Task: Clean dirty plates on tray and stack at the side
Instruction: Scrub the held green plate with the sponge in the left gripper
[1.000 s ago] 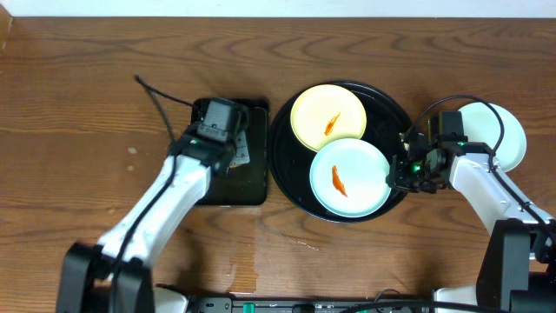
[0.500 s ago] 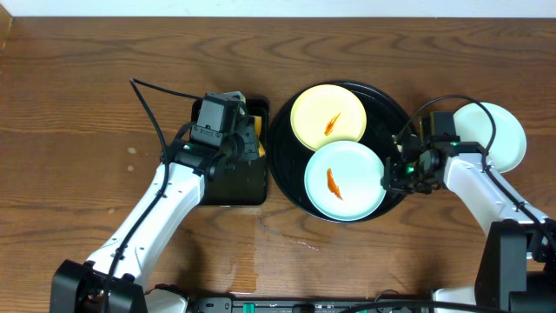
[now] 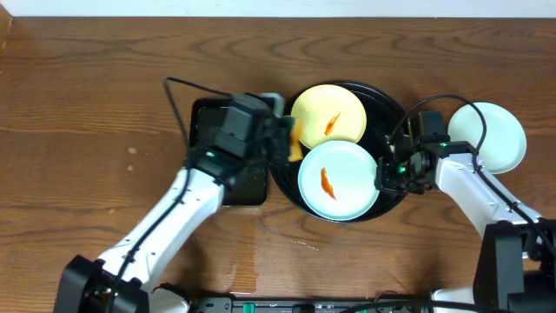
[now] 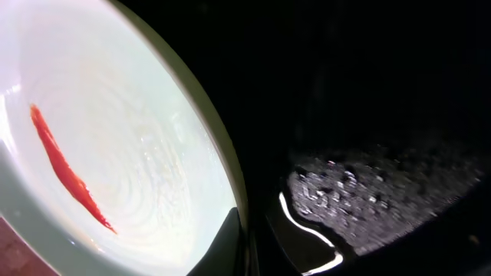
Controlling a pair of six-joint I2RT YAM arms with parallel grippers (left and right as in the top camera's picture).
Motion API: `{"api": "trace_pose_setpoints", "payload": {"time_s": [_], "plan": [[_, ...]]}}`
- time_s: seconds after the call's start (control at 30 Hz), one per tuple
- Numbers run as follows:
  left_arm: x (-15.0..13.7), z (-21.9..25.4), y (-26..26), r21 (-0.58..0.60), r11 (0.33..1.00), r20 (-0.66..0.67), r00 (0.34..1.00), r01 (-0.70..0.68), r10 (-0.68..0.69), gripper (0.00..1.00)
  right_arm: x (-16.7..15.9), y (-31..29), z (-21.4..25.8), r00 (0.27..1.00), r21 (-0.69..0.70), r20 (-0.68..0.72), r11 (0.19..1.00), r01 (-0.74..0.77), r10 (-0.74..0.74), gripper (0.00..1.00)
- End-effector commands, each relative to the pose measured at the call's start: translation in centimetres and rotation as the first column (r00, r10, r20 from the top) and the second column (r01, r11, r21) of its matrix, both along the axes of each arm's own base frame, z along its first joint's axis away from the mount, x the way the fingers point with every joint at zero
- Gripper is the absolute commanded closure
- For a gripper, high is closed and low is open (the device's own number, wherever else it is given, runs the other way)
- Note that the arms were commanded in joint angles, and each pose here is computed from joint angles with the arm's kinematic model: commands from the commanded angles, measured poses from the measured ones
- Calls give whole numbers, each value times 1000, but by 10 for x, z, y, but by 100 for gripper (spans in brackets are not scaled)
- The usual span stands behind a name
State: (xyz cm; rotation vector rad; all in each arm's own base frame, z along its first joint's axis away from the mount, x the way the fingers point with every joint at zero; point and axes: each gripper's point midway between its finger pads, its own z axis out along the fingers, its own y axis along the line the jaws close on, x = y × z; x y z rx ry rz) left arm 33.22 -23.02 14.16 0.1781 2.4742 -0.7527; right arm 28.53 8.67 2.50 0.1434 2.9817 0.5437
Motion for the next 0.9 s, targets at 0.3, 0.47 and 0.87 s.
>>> {"api": "trace_pose_setpoints", "payload": {"time_s": [0.3,0.47,0.87], "plan": [[-58,-67,-82,-55,998,-312,950,-10,-7,93,-3,9,0,1000,8,-15,1000,23,-22,99],[-78,-84,-97,-31,999,-348,936,36,-44,93,-3,9,0,1000,9,-16,1000,22,-22,99],[-61,-125,-78,151,987,-270,958,-54,94,92,-6,8,-1,999,7,-30,1000,22,-22,99]]}}
